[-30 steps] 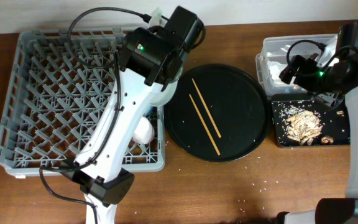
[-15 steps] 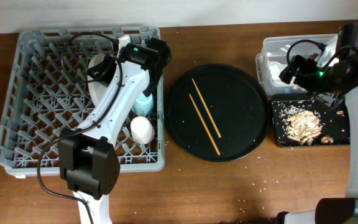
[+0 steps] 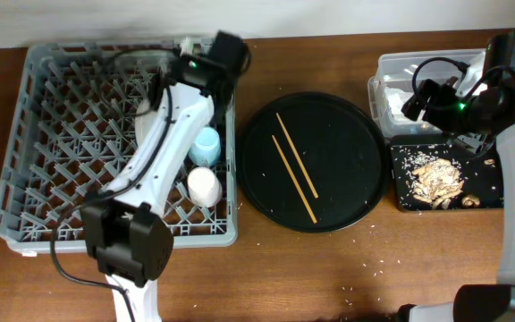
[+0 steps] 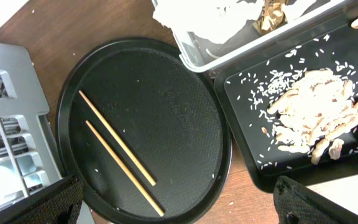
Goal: Sort waste into correct bins and load items into the dishwasher rack
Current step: 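Stand the white plate upright in the rack with the left gripper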
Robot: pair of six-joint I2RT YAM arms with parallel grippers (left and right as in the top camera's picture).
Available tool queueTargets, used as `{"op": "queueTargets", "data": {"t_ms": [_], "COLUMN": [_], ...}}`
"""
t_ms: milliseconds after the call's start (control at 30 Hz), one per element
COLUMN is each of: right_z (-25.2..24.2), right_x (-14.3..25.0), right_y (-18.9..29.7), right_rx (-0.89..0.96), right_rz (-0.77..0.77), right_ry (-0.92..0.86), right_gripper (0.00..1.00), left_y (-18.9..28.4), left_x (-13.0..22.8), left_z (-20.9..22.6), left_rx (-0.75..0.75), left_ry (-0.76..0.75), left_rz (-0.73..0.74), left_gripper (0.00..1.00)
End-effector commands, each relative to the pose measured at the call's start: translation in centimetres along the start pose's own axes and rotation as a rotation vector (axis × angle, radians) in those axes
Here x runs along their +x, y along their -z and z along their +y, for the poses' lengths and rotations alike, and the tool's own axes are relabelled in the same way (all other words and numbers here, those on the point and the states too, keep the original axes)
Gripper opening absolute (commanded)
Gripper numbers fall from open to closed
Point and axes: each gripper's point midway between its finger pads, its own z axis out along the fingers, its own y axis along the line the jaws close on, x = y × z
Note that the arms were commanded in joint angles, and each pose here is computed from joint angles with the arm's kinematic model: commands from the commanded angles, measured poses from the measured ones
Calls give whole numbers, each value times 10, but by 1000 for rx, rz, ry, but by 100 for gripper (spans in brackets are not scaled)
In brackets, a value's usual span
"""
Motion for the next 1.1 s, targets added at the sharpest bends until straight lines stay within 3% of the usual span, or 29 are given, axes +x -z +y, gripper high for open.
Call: {"op": "queueTargets", "data": {"t_ms": [0, 33, 67, 200, 333, 467, 600, 667, 833, 1067], "right_z": [-2, -2, -2, -2, -2, -2, -2, -2, -2, -2], "right_x": [1, 1, 1, 1, 1, 1, 1, 1, 1, 1], "right_y": [-3, -3, -3, -3, -3, -3, -3, -3, -3, -3], "right_rx": [12, 12, 12, 12, 12, 12, 12, 12, 12, 12], "right_rz": [6, 6, 6, 6, 6, 6, 6, 6, 6, 6], "right_ry": [5, 5, 5, 5, 5, 5, 5, 5, 5, 5], "right_gripper": [99, 99, 99, 98, 98, 98, 98, 98, 99, 98], "left_y": [75, 96, 103, 93, 60, 33, 16, 18, 21, 13], "left_x": [-28, -29, -28, 3, 39, 48, 63, 65, 77, 83], "left_z": [-52, -78, -94, -196, -263, -292, -317, -323, -333, -335], "left_rx": [570, 740, 779, 806, 781, 764, 779, 784, 782, 768], "left_ry": [77, 72, 80, -47, -79, 3, -7, -14, -43, -50], "left_rz": [-45, -41, -31, 51, 163, 218, 255, 249, 259, 277], "left_gripper": [75, 74, 74, 74, 74, 67, 63, 55, 44, 39]}}
